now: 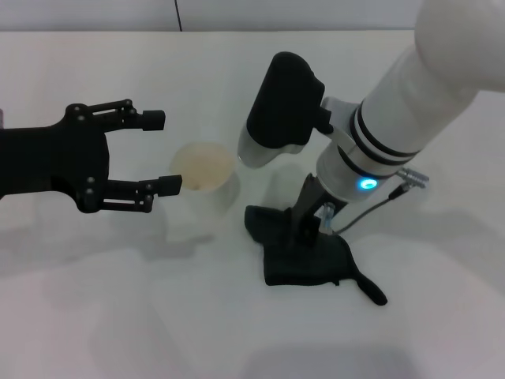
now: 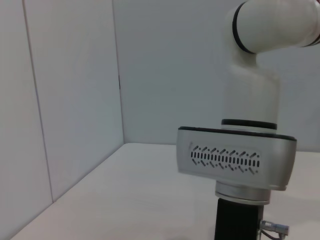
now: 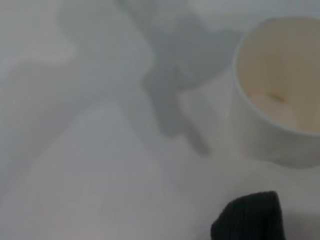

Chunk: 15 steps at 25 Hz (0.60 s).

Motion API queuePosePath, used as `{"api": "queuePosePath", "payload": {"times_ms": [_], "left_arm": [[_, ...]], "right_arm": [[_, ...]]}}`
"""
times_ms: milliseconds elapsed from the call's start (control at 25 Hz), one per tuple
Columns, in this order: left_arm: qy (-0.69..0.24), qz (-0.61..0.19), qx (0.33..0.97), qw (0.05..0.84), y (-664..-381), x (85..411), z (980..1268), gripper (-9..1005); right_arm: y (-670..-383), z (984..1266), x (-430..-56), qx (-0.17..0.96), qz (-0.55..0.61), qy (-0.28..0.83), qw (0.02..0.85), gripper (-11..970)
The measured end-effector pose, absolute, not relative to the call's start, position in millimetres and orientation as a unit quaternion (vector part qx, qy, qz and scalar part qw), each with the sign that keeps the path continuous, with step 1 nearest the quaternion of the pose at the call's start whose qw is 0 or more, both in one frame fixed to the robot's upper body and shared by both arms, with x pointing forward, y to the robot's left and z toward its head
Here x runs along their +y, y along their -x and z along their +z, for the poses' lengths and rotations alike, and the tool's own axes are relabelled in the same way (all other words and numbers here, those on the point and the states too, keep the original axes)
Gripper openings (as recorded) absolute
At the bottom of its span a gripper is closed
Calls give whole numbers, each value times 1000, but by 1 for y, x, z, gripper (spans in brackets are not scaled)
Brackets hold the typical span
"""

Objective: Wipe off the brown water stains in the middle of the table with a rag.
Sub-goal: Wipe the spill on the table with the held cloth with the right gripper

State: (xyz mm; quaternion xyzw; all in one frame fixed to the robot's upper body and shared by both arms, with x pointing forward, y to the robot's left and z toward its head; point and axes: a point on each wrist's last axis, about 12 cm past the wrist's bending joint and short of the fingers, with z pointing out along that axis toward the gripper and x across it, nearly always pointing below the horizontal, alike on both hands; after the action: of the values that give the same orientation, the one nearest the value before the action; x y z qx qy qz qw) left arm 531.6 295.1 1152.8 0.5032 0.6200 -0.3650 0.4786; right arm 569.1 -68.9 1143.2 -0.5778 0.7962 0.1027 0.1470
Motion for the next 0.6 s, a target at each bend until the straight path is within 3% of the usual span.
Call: {"api": "queuePosePath", "payload": {"times_ms": [600], "left_arm": [[-500,-366,622,479,-531,293,1151,874]], "right_arm": [[-598,1154,-53,790,67,578,192,187]]}}
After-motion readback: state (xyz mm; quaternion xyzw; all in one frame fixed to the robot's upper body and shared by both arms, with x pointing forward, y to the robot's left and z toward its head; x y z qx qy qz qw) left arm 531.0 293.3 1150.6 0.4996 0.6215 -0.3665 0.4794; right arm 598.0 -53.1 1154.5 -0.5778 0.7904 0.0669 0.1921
